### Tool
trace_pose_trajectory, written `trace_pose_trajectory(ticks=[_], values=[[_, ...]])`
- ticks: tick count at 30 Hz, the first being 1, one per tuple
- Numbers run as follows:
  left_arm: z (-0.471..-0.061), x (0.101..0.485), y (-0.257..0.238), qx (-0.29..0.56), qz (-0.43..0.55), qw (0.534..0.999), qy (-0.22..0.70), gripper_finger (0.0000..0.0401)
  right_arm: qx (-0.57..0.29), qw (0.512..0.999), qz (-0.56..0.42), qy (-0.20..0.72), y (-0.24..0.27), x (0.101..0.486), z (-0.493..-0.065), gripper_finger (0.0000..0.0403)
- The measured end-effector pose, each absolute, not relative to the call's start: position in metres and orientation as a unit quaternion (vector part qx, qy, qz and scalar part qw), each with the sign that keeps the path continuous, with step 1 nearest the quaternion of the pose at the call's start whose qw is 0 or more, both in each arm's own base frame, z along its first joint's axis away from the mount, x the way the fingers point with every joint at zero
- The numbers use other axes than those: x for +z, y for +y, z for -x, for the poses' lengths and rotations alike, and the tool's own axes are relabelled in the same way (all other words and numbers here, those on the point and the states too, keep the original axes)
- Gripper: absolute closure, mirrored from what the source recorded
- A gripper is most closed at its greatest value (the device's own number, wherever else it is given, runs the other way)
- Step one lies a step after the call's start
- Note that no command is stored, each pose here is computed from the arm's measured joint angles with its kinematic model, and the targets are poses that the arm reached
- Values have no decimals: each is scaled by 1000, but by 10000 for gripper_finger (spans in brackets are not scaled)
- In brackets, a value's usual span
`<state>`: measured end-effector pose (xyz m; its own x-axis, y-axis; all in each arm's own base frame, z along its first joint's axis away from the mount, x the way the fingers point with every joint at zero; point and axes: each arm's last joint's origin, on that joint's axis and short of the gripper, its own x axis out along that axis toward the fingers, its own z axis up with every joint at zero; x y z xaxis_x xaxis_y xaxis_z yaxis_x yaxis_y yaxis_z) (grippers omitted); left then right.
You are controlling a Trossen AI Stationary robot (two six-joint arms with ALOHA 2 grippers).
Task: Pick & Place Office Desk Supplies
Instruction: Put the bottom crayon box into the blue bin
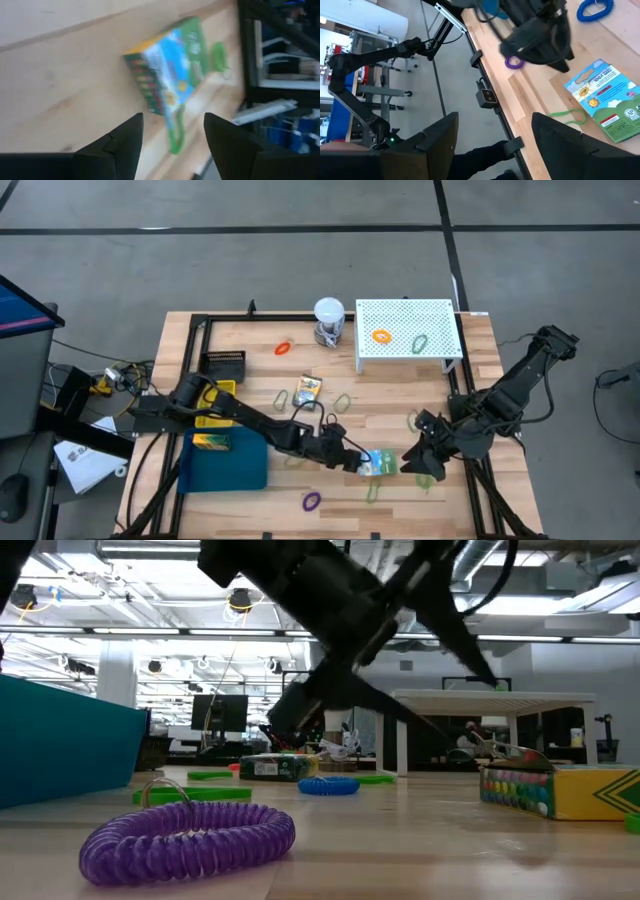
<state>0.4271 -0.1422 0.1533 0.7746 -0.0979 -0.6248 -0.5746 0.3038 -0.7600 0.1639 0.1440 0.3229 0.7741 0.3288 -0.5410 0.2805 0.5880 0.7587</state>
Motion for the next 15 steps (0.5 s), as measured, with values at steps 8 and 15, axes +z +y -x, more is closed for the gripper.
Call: trace_pose_trajectory(ticks=[8,15], values=[[-432,142,-138,165,575,746,294,196,22,831,-447,331,144,324,-165,154],[-437,127,-140,154,589,737,293,205,21,835,-445,323,144,325,-165,154]])
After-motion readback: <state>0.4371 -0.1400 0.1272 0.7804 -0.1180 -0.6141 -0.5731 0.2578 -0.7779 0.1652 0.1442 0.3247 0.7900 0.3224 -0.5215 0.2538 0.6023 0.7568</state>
